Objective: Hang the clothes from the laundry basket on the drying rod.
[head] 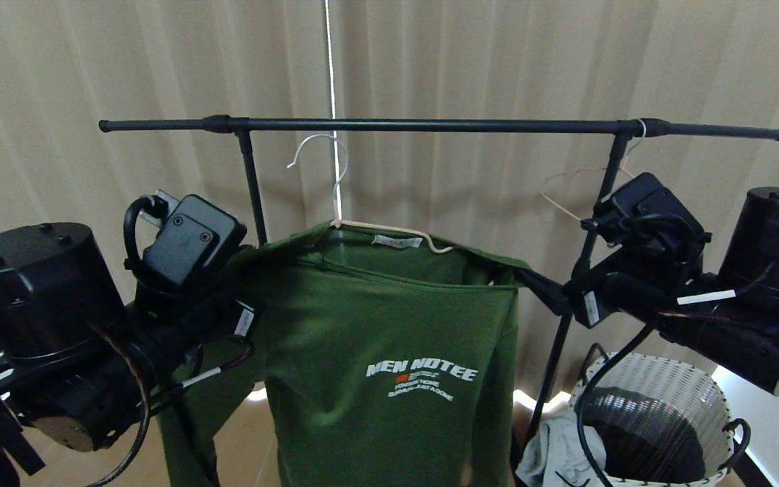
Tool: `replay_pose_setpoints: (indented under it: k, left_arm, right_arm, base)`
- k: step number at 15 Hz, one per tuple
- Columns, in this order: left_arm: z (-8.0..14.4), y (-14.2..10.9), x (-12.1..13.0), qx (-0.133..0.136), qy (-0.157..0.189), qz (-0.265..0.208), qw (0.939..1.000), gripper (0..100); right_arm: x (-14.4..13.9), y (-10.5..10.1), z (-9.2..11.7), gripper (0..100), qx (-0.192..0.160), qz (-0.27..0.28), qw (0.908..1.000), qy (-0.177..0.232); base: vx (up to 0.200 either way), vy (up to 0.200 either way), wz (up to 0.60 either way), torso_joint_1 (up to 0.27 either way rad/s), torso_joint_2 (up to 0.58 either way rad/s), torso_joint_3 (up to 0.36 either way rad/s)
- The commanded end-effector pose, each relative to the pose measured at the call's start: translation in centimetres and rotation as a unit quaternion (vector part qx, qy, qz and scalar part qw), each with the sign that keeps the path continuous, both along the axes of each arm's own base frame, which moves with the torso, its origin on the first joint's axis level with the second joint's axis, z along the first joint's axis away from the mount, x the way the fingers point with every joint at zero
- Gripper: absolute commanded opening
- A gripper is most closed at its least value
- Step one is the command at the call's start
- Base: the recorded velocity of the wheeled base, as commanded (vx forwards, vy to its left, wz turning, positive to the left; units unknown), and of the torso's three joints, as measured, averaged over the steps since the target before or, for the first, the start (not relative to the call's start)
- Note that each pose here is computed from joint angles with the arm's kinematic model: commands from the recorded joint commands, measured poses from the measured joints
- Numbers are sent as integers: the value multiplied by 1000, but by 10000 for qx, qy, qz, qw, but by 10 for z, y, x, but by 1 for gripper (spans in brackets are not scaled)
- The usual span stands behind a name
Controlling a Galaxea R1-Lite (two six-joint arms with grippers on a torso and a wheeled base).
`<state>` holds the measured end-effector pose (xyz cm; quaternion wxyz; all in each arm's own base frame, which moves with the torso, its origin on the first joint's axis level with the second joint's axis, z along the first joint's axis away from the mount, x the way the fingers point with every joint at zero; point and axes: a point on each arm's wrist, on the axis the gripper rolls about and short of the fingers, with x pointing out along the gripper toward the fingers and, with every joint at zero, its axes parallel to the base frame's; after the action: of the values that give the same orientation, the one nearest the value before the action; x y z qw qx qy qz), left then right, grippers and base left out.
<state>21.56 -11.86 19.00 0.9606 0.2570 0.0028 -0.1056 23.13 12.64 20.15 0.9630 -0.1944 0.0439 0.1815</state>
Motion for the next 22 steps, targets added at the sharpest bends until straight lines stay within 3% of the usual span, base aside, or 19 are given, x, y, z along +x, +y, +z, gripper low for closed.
replay_pose_setpoints:
  k: [1,6,11,14,18,22]
  left_arm:
    - [-4,-4,6,-14,83,11,10000,0]
    - [-5,-7,10,-25,92,4,10000,0]
    - [-8,-12,15,-166,-100,-42,9998,0]
    - [-14,-10,10,-139,-68,-81,9998,0]
    - [-8,-21,3,-305,-324,-321,9985,0]
    - [-14,-29,-9,-271,-304,-589,9974,0]
  right_arm:
    - [-15,11,12,100,44,361,9991,-202]
    - [-28,28,13,100,31,806,9963,-284]
    - [-25,30,14,100,53,827,9961,-299]
    - [-14,39,17,100,74,827,9960,-331]
    - [11,57,3,100,-56,808,9966,-148]
    - [25,61,4,100,-37,723,9972,-181]
  base:
    - [0,0,0,0,0,0]
    - [0,0,0,0,0,0]
    - [0,0,0,0,0,0]
    - [0,0,0,0,0,0]
    - [0,0,0,0,0,0]
    - [0,0,0,0,0,0]
